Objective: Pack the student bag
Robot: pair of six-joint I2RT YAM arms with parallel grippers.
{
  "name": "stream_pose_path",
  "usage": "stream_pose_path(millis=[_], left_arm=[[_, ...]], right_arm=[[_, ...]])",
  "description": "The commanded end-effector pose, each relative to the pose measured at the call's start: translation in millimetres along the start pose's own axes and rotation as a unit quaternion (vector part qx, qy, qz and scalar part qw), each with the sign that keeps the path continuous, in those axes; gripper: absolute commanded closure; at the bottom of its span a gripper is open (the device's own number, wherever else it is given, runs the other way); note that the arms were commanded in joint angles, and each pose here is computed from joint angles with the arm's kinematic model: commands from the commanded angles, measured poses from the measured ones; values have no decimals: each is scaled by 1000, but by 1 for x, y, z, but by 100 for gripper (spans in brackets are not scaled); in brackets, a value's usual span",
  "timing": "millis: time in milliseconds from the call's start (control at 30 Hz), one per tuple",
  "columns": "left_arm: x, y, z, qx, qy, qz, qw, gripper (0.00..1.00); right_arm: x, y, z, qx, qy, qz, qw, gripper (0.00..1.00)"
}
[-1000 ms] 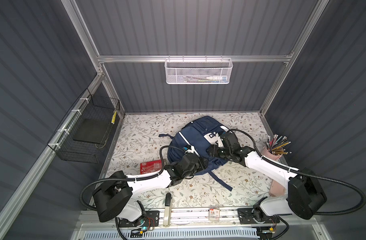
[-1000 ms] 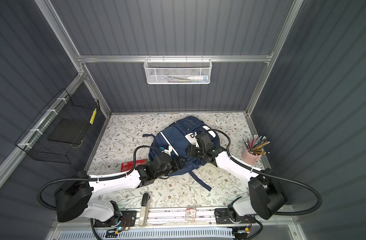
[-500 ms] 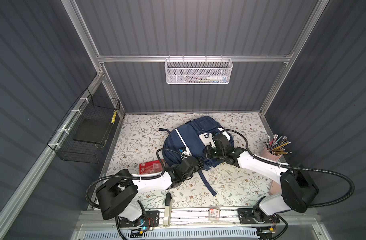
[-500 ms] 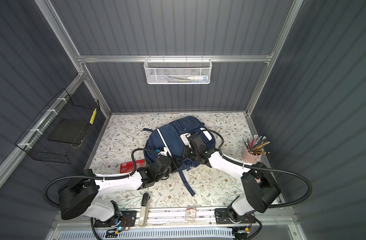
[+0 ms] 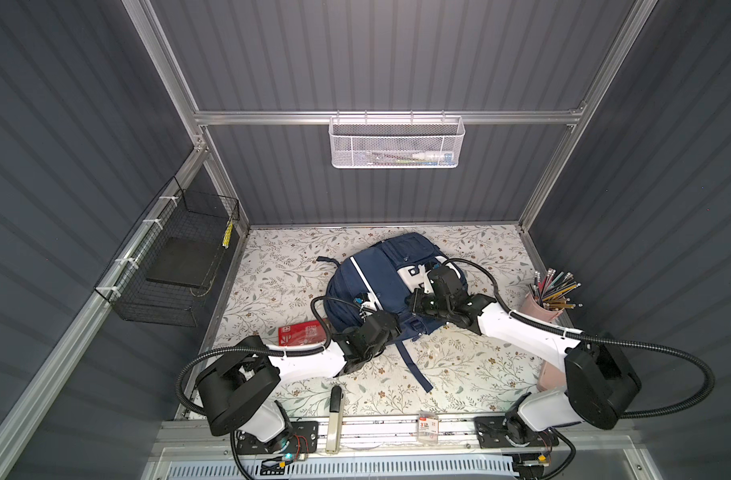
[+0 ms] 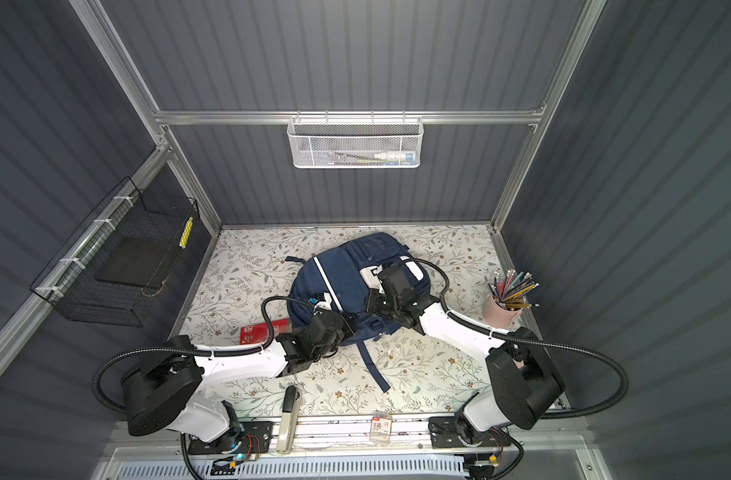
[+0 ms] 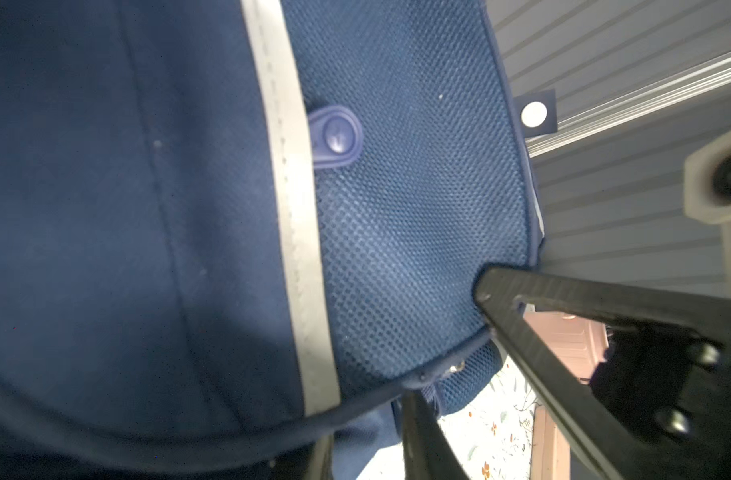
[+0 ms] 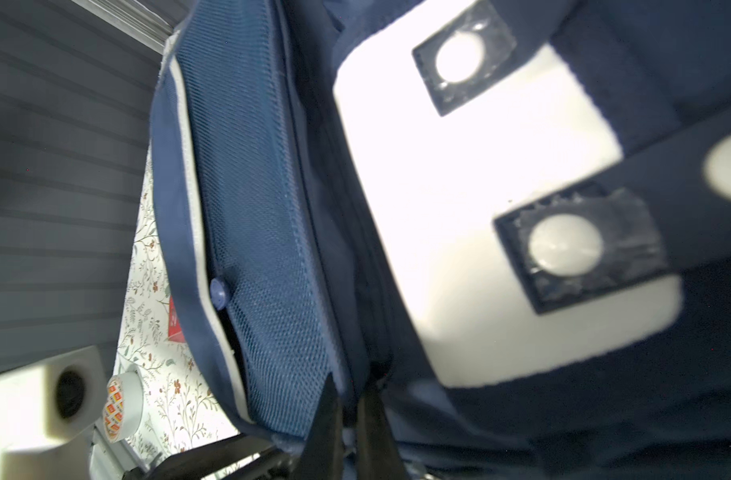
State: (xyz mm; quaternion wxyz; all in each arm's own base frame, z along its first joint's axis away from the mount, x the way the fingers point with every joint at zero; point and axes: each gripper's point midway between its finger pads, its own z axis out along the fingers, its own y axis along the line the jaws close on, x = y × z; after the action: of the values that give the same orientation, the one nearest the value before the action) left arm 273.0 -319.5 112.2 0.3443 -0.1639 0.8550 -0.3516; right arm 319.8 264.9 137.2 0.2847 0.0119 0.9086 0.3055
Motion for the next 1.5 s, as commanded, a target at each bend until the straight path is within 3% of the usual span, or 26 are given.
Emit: stream_pose_path(millis=[0, 67, 100, 200, 233, 533, 600, 633, 800, 967, 1200, 1467], left_arm=[[-20, 6, 8, -20, -21, 6, 1000, 88], [-18, 10, 9, -24, -16, 5, 1000, 91], [-17, 12, 8, -26, -15, 4, 1000, 84], [-15, 16, 7, -22, -14, -12, 1000, 48], [-14, 15, 7, -14, -16, -18, 1000, 44], [-27, 3, 13, 52, -73, -61, 994, 33], [-24, 7, 18, 39, -67, -67, 995, 38], [-23, 8, 20, 36, -66, -68, 995, 45], [-17, 20, 21, -6, -47, -43, 998, 99], [-17, 15, 5, -24, -21, 22, 999, 100], [-27, 35, -26, -57, -10, 66, 996, 100], [-78, 36, -62, -84, -41, 133, 987, 100]], right_arm=[[0, 22, -16, -47, 0, -10, 999, 100], [0, 21, -18, -46, -4, -9, 999, 100], [0, 21, -19, -47, -6, -8, 999, 100], [-1, 22, -18, -49, -8, -7, 999, 100], [-1, 22, -17, -51, -6, -6, 999, 100], [5, 37, -17, -97, 12, 39, 994, 100], [6, 40, -17, -105, 16, 45, 993, 100], [7, 40, -18, -107, 16, 45, 993, 100], [7, 28, -20, -94, 11, 46, 994, 100], [-6, -3, -24, -62, 1, 50, 997, 100], [-27, -49, -29, -32, 6, 63, 998, 100], [-37, -81, -30, 47, 6, 22, 999, 100]])
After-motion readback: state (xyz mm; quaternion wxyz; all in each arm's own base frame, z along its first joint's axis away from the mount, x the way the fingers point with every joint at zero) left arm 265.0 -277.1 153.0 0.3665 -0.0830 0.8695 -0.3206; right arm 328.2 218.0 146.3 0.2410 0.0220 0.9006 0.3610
